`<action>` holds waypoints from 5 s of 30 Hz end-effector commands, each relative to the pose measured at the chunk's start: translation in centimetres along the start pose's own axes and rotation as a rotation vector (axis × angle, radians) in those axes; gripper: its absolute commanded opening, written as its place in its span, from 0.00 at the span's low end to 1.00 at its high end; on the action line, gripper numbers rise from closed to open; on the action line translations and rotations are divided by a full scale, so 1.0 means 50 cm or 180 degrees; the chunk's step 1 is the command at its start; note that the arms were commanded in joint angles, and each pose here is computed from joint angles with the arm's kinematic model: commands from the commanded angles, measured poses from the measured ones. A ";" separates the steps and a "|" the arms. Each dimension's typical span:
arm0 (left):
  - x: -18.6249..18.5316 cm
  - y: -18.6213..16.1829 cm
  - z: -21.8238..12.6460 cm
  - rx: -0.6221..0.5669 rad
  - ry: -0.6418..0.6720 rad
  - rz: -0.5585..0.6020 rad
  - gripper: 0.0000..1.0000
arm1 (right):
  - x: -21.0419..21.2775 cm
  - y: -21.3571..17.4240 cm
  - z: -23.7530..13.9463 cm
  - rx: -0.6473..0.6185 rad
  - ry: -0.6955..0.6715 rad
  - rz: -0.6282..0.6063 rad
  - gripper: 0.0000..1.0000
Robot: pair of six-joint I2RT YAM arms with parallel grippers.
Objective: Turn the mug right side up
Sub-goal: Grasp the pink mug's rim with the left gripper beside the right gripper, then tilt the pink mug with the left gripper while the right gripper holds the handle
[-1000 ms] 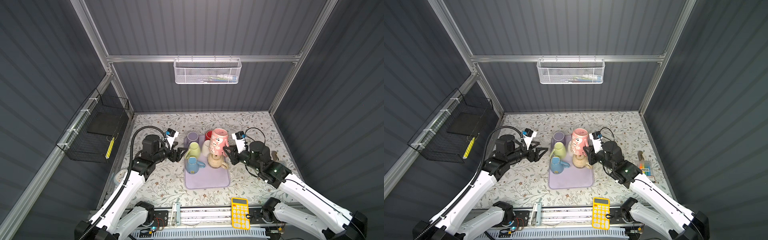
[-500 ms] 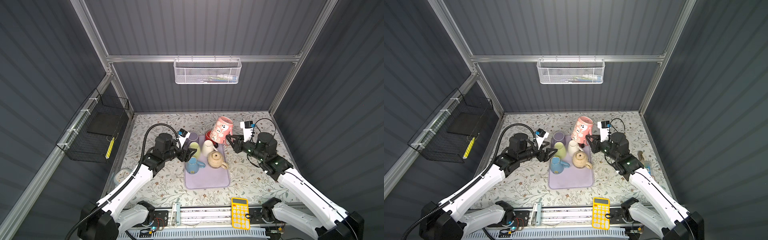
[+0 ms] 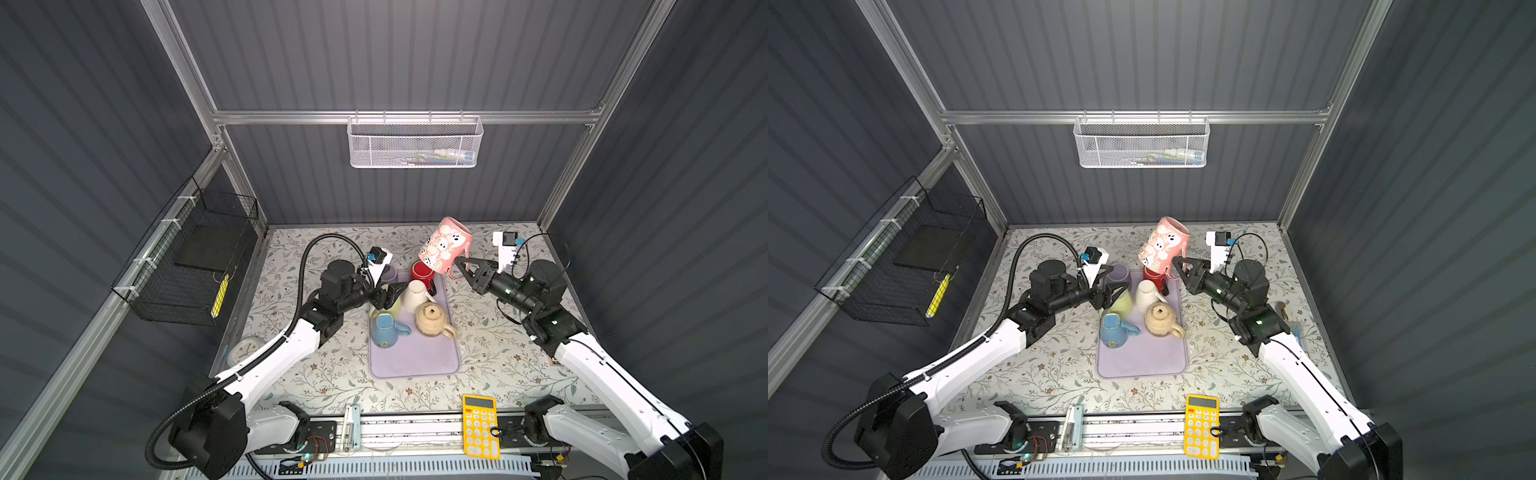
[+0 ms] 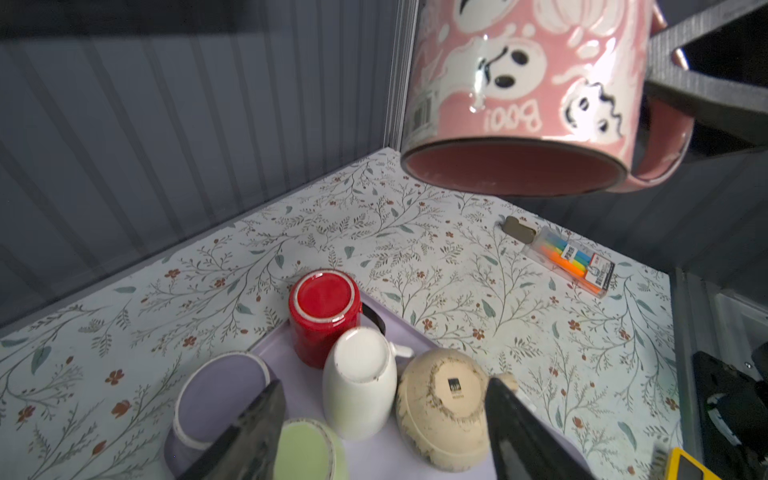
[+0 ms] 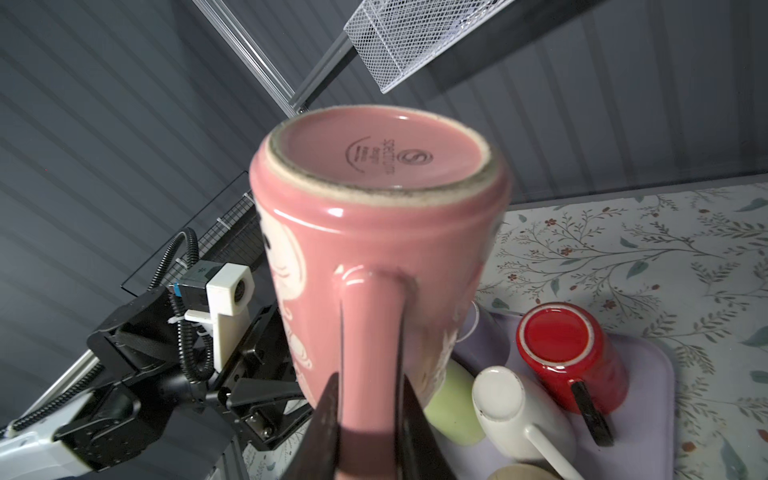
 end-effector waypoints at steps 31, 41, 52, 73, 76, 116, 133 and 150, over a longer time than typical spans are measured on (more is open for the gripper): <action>0.015 0.126 0.108 -0.1482 -0.0292 0.0222 0.64 | 0.035 0.051 0.007 -0.0401 0.0966 0.0535 0.00; 0.016 0.124 0.120 -0.1564 -0.0359 0.0198 0.57 | 0.035 0.053 0.011 -0.0415 0.1076 0.0643 0.00; 0.025 0.130 0.144 -0.1700 -0.0386 0.0184 0.51 | 0.020 0.044 0.019 -0.0365 0.1080 0.0734 0.00; 0.033 0.147 0.167 -0.1810 -0.0454 0.0149 0.32 | -0.008 0.022 0.030 -0.0338 0.1120 0.0890 0.00; 0.034 0.147 0.169 -0.1825 -0.0463 0.0127 0.28 | -0.007 0.022 0.029 -0.0352 0.1133 0.0894 0.00; 0.031 0.164 0.127 -0.1647 -0.0264 0.0293 0.00 | -0.044 0.007 0.026 -0.0593 0.0817 0.1000 0.40; 0.062 0.176 0.089 -0.1343 0.0260 0.0288 0.00 | -0.075 -0.011 0.016 -0.0663 0.0616 0.0976 0.45; 0.070 0.177 0.063 -0.1174 0.0487 0.0319 0.00 | -0.092 -0.022 0.009 -0.0648 0.0393 0.0886 0.47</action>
Point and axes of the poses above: each gripper's point midway between its finger pads, its own z axis out along the fingers, its own x axis along the line the jaws close on, y = z × x, the point moved 8 cm from there along -z, back along the fingers, and after that the axes turned 9 degrees about z, right-handed, at the moved point
